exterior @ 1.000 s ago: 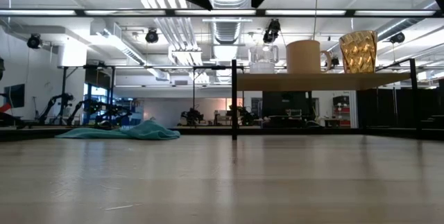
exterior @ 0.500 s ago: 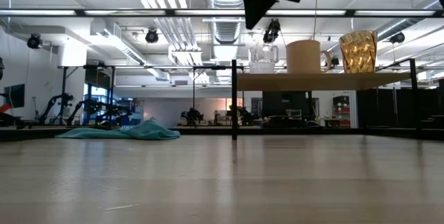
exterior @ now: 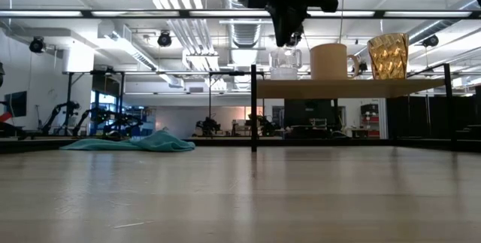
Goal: Stack small to large cups/mugs on shelf
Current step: Put the transparent mug on the shelf
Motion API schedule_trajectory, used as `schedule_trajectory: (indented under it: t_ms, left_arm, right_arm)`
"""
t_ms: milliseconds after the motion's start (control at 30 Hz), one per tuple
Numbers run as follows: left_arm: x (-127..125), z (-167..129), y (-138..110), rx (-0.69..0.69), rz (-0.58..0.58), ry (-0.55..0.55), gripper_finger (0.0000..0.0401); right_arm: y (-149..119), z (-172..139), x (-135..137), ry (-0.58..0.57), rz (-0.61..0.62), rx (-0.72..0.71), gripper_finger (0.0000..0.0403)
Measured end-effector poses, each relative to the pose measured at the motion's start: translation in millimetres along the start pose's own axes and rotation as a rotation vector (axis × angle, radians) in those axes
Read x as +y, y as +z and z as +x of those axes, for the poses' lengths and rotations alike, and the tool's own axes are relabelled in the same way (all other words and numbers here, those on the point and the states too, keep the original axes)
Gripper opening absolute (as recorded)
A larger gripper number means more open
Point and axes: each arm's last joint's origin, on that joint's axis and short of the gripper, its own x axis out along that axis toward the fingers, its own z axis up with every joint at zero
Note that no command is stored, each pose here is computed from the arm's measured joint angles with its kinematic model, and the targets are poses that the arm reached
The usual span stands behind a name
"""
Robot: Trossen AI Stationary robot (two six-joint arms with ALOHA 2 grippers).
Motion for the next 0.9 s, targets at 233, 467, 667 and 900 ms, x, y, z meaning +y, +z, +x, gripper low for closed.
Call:
schedule_trajectory:
  t_ms: [233,467,667,900]
  left_arm:
    - [-0.1,0.0,0.1,-0.001,-0.001,0.000,0.0000]
    - [-0.2,0.6,0.1,0.000,-0.002,-0.001,0.0000]
    - [-0.1,0.4,0.3,-0.001,-0.009,0.000,0.0000]
    - [0.4,0.0,1.0,-0.005,-0.032,0.006,0.0000]
  right_arm:
    - [-9.3,10.4,-1.3,-0.050,-0.012,0.004,0.0008]
    - [-6.0,14.3,-4.6,-0.093,-0.021,-0.044,0.0008]
    - [0.5,21.5,-10.0,-0.120,-0.032,-0.035,0.0008]
    - [5.0,24.5,-17.1,-0.161,-0.061,-0.015,0.0009]
